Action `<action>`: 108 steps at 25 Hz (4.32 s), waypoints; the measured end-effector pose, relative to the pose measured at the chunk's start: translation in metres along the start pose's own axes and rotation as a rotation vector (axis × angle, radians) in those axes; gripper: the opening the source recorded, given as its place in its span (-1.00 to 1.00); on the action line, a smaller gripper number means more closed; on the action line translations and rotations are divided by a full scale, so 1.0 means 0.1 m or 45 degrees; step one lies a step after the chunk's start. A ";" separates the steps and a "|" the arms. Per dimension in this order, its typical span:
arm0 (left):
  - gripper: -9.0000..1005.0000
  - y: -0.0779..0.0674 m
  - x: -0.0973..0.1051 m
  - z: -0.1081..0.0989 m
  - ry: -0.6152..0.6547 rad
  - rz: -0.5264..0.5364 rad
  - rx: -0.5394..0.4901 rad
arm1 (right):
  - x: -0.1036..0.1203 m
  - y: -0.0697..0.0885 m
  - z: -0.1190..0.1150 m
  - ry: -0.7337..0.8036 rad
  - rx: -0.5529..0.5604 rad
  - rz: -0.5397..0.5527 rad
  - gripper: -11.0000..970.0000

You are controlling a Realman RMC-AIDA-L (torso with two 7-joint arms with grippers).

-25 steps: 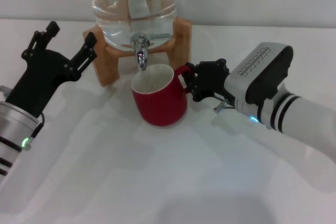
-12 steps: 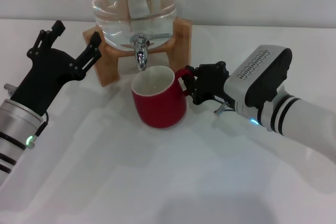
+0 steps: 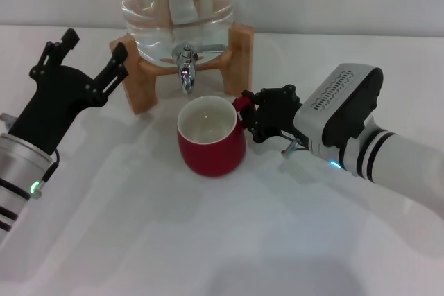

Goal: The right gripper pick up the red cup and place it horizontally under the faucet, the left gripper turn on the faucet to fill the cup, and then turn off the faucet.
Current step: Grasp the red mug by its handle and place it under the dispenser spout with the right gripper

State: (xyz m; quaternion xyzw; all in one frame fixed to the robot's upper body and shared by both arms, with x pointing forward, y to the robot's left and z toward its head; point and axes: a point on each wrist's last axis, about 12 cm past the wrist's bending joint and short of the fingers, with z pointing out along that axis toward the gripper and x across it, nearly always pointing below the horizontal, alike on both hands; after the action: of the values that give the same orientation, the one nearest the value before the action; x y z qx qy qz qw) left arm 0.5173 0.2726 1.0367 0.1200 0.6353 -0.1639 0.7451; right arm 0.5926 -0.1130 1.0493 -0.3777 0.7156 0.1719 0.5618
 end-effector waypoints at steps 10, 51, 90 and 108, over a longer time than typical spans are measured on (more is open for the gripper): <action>0.77 0.01 0.00 -0.01 0.002 0.002 -0.003 | -0.02 0.03 0.01 -0.001 -0.027 -0.029 -0.70; 0.77 -0.02 0.00 0.01 0.004 0.003 0.018 | -0.07 -0.05 0.05 0.002 0.037 0.043 -0.60; 0.78 -0.04 0.00 0.04 0.005 0.005 0.039 | -0.14 -0.02 0.08 -0.022 0.023 0.047 -0.60; 0.78 -0.04 0.00 0.04 0.009 0.000 0.039 | -0.11 0.03 0.08 -0.003 -0.010 0.016 -0.54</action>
State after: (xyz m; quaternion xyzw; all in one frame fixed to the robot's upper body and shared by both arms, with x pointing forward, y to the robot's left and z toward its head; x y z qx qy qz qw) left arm 0.5193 0.2672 1.0371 0.1319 0.6354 -0.1730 0.7409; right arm 0.5967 -0.1022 1.0567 -0.3750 0.7167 0.1788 0.5601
